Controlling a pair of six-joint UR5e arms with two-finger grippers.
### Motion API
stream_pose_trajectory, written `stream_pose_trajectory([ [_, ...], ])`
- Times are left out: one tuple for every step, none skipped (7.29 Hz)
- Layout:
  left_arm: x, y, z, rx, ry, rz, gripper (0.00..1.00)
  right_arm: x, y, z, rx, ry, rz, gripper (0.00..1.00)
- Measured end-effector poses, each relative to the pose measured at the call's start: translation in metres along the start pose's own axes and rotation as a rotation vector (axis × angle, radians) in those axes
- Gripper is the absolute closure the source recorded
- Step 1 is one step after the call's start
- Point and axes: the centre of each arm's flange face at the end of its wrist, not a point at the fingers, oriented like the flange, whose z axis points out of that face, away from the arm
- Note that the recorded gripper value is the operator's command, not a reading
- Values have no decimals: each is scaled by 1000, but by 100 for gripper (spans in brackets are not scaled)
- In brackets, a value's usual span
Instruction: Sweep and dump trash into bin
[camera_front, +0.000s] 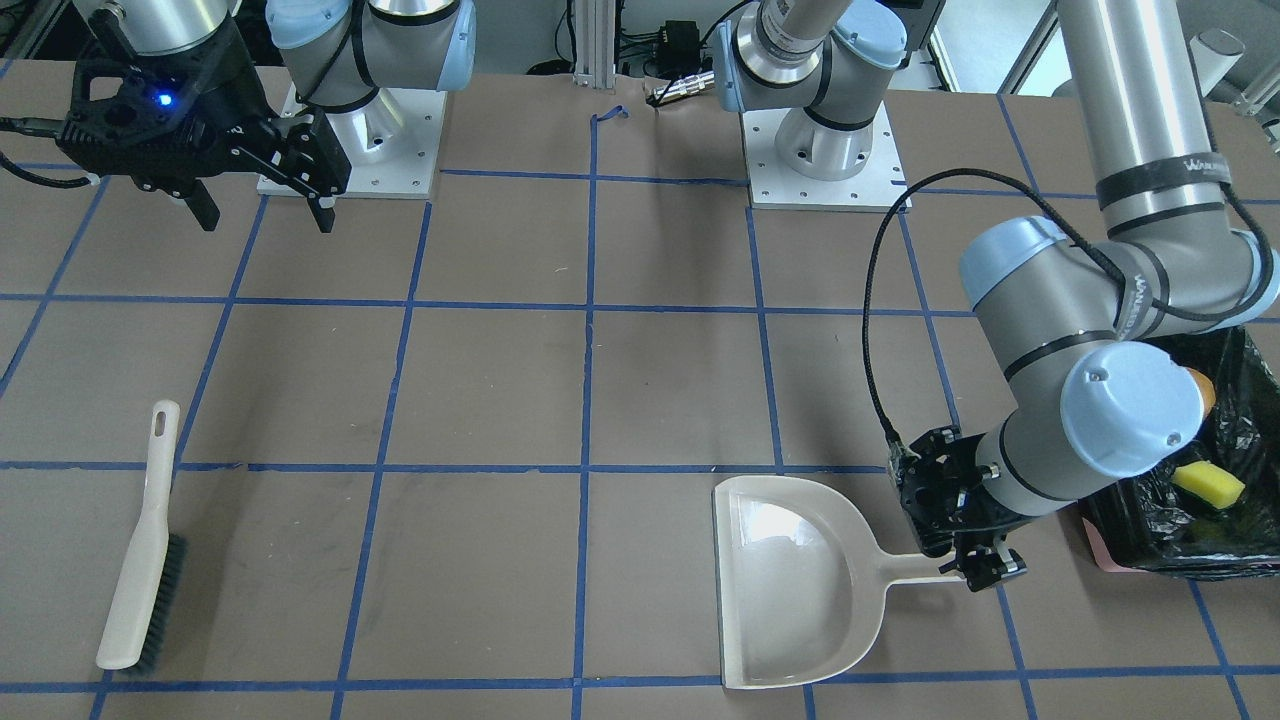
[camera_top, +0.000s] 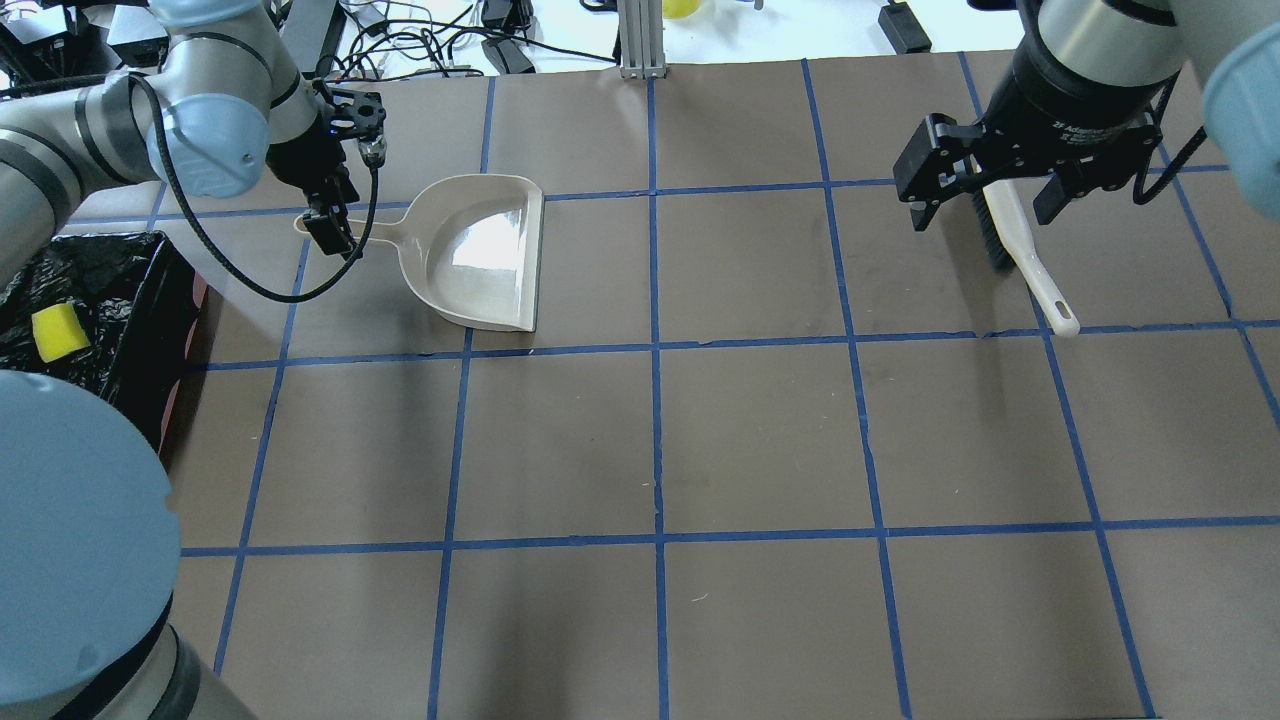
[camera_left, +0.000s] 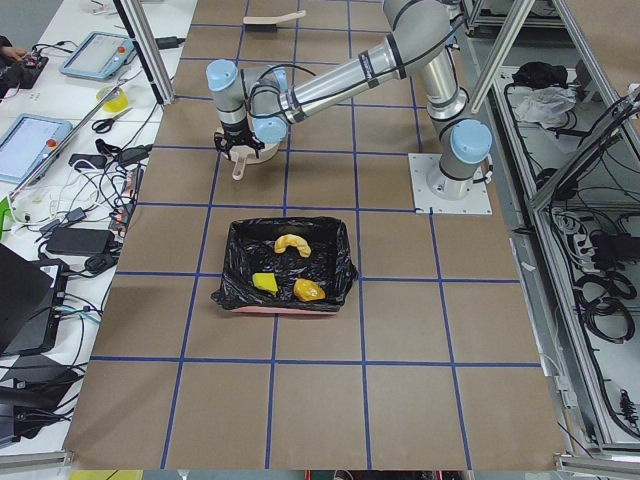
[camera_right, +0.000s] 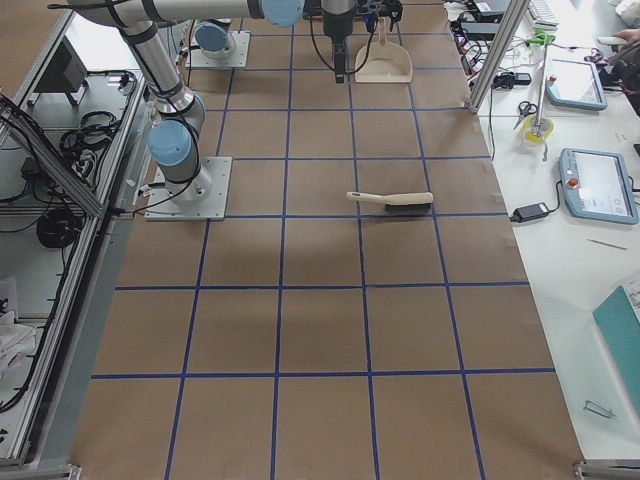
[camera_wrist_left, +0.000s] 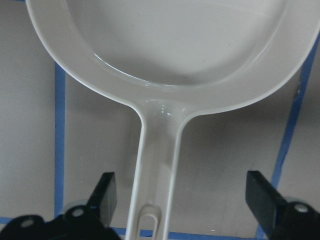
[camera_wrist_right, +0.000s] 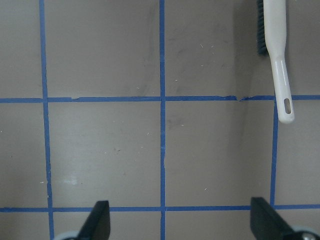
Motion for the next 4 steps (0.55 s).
stream_pose_trajectory([
  [22, 3, -28, -2, 16, -98, 3, 0, 0, 0, 0, 1, 0, 0],
  [49, 7, -55, -4, 25, -186, 0, 0, 0, 0, 1, 2, 0, 0],
  [77, 12, -76, -6, 27, -281, 0, 0, 1, -1, 0, 2, 0, 0],
  [105, 16, -88, -6, 25, -379, 0, 0, 1, -1, -1, 2, -1, 0],
])
